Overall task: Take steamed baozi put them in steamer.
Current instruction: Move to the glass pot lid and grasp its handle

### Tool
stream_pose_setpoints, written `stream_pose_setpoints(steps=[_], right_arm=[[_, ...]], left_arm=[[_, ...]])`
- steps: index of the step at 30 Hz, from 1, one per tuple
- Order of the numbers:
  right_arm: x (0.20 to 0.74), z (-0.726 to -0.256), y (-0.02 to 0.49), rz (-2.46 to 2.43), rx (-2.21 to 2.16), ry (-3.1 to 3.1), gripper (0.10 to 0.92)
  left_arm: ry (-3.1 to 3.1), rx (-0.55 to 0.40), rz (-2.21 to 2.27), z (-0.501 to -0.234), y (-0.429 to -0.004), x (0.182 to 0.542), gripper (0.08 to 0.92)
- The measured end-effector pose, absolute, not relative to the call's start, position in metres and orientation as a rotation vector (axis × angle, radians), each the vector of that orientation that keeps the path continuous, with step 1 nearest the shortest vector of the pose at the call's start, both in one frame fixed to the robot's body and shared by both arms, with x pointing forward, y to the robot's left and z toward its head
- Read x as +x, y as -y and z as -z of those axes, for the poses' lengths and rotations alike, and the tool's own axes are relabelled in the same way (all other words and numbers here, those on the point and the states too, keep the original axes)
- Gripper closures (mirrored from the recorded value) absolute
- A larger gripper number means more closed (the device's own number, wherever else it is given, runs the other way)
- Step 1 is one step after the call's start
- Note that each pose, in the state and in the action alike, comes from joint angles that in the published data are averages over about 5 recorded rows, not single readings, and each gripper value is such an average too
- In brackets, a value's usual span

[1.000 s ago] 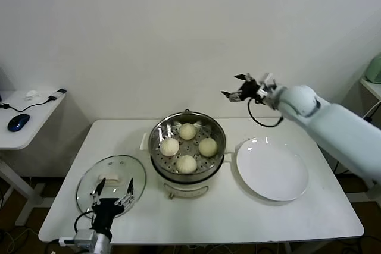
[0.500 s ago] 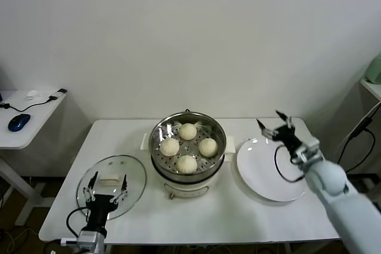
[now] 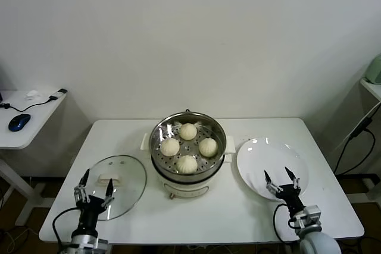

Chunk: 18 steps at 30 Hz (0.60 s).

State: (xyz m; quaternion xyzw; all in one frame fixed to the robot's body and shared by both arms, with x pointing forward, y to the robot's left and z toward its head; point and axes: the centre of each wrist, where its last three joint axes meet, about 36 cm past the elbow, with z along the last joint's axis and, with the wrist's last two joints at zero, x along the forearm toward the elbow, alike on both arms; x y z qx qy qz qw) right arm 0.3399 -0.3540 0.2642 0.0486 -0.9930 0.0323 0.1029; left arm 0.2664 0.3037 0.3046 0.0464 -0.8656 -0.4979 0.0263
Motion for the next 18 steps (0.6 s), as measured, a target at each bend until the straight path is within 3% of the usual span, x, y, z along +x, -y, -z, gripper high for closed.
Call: stream_pose_setpoints(steps=[9,18], right_arm=[[0.314,-0.256,0.341,-0.054,0.059,2.912,0.2],[0.302,-0.256,0.337,-0.035,0.004,2.907,0.2]], left_arm=[[2.355,0.078,1.988,-0.266,-0.321,0.268,0.177],[2.188,0.073,2.166,-0.243,-0.327,0.283,0.177]])
